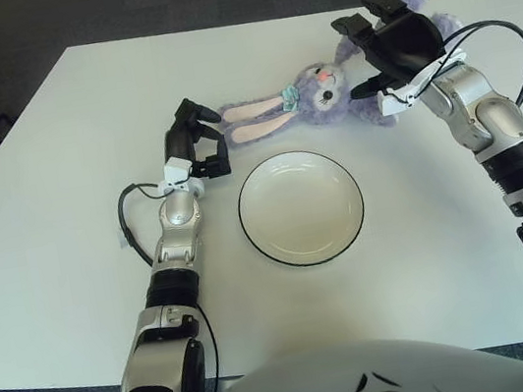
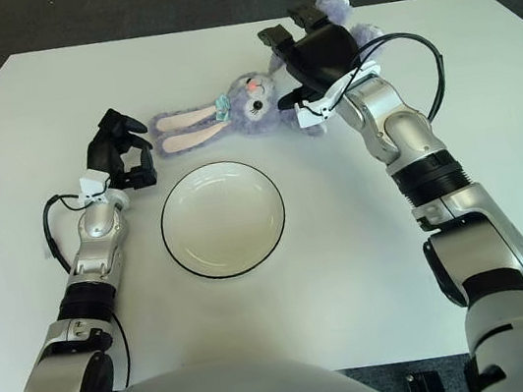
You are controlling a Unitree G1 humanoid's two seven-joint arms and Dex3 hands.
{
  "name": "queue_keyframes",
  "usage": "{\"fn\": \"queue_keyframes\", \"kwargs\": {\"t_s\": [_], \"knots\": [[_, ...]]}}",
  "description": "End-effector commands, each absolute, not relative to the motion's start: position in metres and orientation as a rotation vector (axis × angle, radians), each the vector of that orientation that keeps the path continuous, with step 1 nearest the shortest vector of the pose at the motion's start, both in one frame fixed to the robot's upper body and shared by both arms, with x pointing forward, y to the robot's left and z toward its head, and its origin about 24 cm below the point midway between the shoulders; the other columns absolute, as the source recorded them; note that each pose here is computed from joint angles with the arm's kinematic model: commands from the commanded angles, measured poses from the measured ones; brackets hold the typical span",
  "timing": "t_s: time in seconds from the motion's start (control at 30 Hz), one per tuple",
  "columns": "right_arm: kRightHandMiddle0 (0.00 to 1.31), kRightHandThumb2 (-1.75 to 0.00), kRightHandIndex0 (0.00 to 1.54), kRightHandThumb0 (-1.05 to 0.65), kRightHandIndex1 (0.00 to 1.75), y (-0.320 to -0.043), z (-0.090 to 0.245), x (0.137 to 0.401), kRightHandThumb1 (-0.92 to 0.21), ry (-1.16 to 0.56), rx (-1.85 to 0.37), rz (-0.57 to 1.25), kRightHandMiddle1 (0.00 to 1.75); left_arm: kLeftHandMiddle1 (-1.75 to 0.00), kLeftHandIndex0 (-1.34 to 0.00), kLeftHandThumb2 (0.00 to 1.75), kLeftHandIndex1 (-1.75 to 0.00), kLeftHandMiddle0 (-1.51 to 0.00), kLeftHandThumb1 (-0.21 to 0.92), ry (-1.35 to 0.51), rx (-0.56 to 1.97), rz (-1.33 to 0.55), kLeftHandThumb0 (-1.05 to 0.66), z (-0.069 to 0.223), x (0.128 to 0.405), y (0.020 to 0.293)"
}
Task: Put the doll into the plate.
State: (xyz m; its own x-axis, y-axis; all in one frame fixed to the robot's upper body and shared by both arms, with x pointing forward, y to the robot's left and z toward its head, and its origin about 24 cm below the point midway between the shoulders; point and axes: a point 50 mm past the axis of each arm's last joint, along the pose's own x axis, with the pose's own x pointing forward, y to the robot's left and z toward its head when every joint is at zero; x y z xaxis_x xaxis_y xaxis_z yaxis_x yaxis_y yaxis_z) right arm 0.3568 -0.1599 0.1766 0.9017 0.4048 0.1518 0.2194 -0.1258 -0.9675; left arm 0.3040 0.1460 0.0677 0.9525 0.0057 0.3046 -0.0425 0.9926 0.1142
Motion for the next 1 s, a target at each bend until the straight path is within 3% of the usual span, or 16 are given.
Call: {"fn": "queue_keyframes", "kwargs": {"t_s": [0.0,0.4,0.77,0.97], "knots": [[0.00,-0.37,0.09,-0.92,0.04,-0.154,0.181,0.362,-0.88,-0.452,-1.694,0.192,0.43,-1.75,-0.50,1.34,-1.75,-0.51,0.30,-0.214,0.127,0.043,-0.01,0.040,0.290,0.149],[0.00,-0.33,0.02,-0.97,0.00,-0.149,0.173,0.376,-0.87,-0.367,-1.656,0.299,0.41,-1.75,-0.50,1.35,-1.75,-0.51,0.30,-0.212,0.124,0.046,-0.01,0.040,0.289,0.149],[0.00,-0.30,0.00,-0.99,0.00,-0.147,0.170,0.381,-0.90,-0.288,-1.600,0.467,0.60,-1.75,-0.50,1.35,-1.75,-0.52,0.30,-0.208,0.114,0.041,-0.01,0.040,0.289,0.149],[0.00,-0.29,0.00,-1.01,0.00,-0.150,0.166,0.384,-0.92,-0.254,-1.554,0.509,0.58,-1.75,-0.50,1.35,-1.75,-0.52,0.30,-0.212,0.110,0.044,-0.01,0.041,0.288,0.149]]}}
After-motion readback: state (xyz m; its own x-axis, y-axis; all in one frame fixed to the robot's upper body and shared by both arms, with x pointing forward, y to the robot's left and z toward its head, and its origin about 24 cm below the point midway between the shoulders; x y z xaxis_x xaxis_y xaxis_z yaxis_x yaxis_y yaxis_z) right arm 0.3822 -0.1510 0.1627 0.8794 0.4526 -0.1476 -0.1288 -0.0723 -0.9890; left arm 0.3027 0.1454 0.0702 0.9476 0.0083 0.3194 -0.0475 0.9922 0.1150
